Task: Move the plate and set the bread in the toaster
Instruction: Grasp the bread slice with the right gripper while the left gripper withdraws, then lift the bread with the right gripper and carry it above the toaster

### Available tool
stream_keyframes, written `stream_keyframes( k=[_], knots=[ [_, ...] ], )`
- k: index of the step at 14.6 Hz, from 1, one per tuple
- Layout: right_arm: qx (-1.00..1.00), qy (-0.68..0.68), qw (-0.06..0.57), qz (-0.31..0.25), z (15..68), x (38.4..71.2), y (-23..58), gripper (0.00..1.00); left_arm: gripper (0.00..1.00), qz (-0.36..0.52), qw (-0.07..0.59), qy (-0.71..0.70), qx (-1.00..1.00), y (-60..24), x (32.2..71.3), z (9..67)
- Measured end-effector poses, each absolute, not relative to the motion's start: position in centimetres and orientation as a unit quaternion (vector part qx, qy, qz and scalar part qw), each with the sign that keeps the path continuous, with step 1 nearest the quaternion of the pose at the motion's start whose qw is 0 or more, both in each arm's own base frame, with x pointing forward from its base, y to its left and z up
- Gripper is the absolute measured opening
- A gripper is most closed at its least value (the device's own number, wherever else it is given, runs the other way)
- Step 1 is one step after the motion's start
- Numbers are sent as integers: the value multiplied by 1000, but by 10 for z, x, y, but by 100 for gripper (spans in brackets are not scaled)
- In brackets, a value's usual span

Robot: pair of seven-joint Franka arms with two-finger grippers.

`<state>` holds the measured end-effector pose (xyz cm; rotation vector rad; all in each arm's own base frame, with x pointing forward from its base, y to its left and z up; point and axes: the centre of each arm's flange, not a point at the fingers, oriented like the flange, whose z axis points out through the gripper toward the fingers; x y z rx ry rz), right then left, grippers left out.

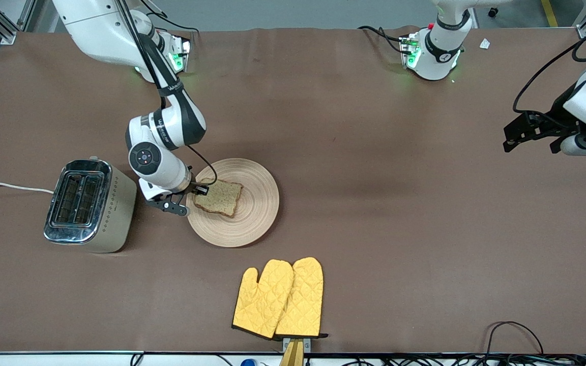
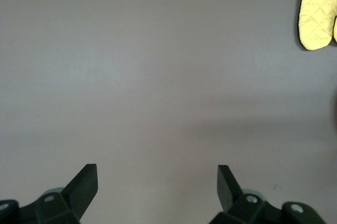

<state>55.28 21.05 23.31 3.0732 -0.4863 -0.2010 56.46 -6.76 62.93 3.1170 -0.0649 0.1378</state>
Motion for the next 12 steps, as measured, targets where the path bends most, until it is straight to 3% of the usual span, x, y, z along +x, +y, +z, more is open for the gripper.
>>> stream_keyframes(
  k=[7, 12],
  knots=[
    [984, -137, 64, -93, 332, 603, 200, 2, 100, 46, 11, -21, 999, -68, 565, 631],
    [986, -101, 98, -90, 404, 619, 200, 2, 100, 54, 12, -20, 998, -67, 566, 639]
  ],
)
